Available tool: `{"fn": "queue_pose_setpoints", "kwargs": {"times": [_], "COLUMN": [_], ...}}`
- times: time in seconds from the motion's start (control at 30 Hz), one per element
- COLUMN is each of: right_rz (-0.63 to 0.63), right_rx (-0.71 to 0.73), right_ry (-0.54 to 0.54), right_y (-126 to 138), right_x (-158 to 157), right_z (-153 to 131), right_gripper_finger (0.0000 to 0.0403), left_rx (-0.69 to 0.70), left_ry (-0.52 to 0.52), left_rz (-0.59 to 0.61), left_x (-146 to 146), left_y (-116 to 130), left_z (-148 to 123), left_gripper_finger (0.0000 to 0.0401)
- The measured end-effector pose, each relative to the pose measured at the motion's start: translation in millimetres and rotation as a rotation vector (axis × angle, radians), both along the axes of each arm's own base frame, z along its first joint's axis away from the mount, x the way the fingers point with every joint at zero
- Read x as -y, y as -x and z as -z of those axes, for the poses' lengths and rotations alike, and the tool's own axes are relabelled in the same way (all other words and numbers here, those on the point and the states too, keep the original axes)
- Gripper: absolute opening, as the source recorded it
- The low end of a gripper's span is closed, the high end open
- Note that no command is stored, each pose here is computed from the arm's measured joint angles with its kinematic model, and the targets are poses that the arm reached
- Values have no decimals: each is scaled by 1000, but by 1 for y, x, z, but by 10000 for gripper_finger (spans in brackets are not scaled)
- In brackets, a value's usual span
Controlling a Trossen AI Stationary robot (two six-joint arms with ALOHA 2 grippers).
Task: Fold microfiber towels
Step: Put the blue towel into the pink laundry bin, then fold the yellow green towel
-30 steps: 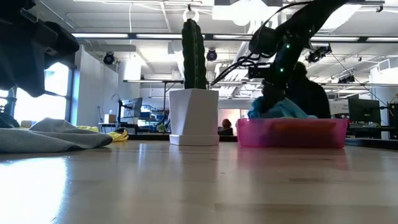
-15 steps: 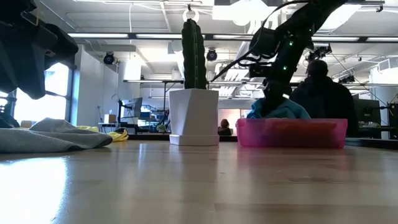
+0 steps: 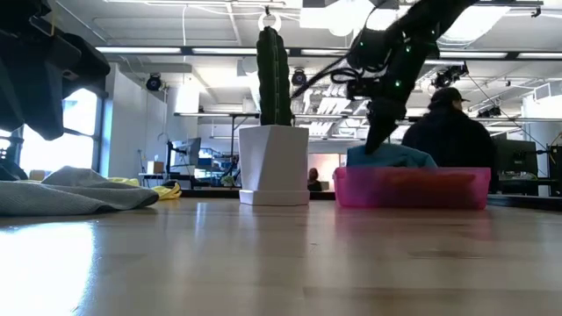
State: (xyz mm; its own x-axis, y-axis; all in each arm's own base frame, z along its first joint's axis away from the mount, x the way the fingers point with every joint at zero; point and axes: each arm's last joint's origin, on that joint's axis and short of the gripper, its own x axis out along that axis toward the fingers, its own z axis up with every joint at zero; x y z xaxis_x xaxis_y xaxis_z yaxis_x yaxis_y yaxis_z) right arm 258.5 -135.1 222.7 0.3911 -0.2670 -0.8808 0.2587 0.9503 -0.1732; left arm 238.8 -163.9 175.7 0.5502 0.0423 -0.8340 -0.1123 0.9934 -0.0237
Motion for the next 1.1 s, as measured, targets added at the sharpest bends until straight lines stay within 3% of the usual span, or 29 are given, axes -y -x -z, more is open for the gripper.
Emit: {"fn": "queue_pose_setpoints", "kwargs": {"times": [0.17, 0.37, 0.83, 0.97, 1.1], "right_rz": [104, 253, 399, 385, 353], "right_rx": [-181, -373, -387, -418, -457], "right_ry": [26, -6, 19, 17, 17], "right_y": [5, 23, 39, 40, 41], "right_x": [-16, -33, -38, -41, -43], "right_z": [-12, 2, 42, 40, 35], "right_gripper_finger": [153, 154, 150, 115, 47], "left_rx": [0, -4, -4, -4, -4], "left_ry": [6, 10, 10, 10, 10], "left_rz": [-7, -3, -3, -3, -3], "left_x": [0, 0, 0, 0, 0], "left_y": [0, 0, 0, 0, 0], "left_z": [0, 0, 0, 0, 0], "left_gripper_finger": [119, 119, 119, 119, 119]}}
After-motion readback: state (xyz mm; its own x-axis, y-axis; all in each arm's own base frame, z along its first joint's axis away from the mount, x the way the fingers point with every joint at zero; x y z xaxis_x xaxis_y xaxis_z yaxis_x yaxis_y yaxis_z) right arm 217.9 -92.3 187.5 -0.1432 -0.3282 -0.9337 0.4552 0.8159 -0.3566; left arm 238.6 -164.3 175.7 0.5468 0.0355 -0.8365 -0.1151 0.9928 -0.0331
